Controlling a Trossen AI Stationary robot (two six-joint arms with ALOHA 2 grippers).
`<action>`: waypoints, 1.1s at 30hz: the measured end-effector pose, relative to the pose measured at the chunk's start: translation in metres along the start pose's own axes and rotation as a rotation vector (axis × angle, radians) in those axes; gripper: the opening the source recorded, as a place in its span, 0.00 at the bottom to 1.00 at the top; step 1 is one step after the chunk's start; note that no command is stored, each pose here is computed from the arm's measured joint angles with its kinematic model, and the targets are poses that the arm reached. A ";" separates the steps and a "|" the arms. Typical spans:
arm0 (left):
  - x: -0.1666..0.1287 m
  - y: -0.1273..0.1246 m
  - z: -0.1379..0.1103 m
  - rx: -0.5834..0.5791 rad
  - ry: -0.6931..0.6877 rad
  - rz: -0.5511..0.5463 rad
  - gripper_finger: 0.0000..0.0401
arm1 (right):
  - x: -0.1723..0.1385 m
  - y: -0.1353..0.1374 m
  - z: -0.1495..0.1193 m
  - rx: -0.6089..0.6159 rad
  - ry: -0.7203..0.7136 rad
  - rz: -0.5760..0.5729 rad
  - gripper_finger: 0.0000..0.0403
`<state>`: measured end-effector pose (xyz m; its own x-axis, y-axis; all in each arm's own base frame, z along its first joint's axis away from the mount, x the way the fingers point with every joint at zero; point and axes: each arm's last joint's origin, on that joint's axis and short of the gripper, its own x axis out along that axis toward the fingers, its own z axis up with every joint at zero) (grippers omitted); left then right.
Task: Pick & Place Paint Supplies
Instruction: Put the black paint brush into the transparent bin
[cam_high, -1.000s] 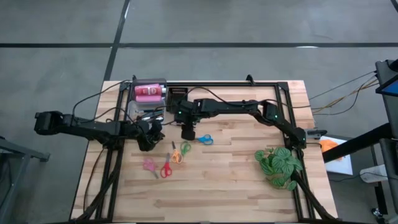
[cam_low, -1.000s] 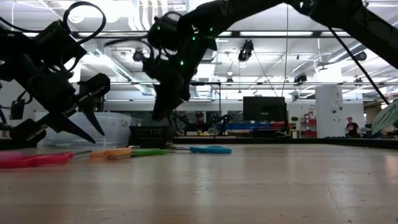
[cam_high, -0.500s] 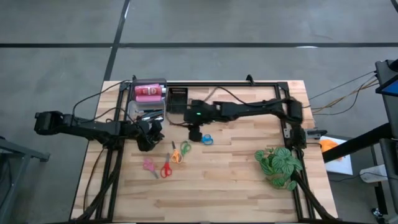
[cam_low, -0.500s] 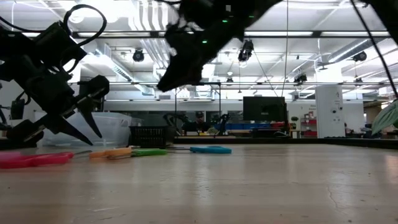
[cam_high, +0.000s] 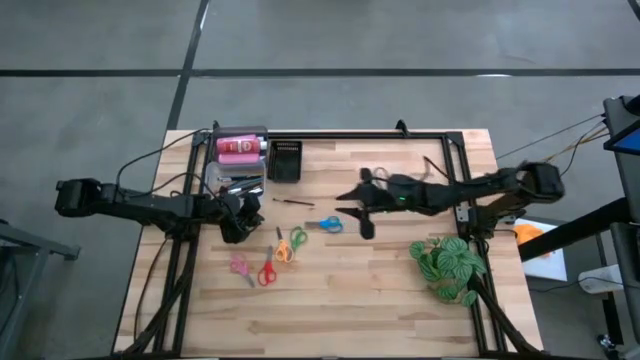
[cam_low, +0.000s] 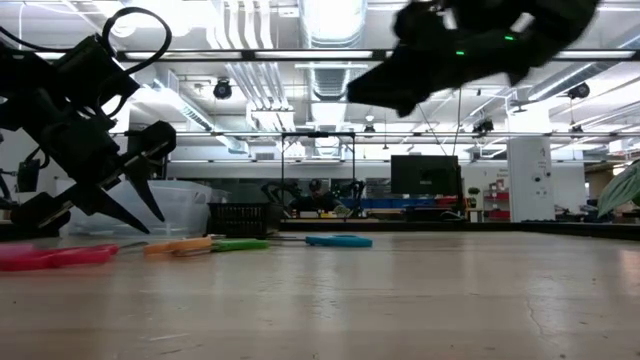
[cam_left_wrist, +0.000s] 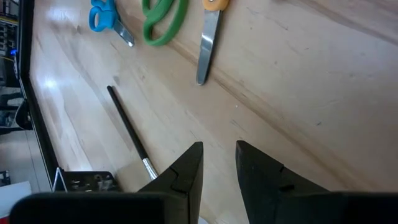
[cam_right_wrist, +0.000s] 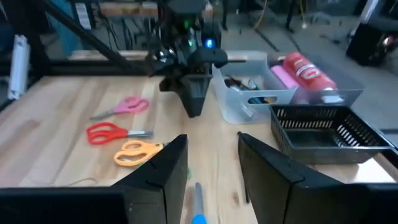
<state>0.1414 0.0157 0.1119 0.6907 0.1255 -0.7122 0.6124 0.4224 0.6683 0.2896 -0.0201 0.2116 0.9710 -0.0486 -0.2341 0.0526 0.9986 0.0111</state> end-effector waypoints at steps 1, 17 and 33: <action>0.000 0.000 0.000 0.000 0.000 0.000 0.24 | -0.007 0.000 -0.004 0.012 -0.016 -0.012 0.35; 0.000 0.000 0.000 0.002 0.000 -0.001 0.24 | -0.067 -0.003 -0.009 0.048 -0.146 -0.125 0.35; 0.000 0.000 0.000 0.002 0.000 -0.001 0.24 | -0.065 -0.003 -0.012 0.071 -0.131 -0.122 0.35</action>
<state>0.1413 0.0157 0.1117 0.6900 0.1254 -0.7129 0.6136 0.4210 0.6680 0.2240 -0.0192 0.2155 0.9783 -0.1760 -0.1091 0.1832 0.9813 0.0597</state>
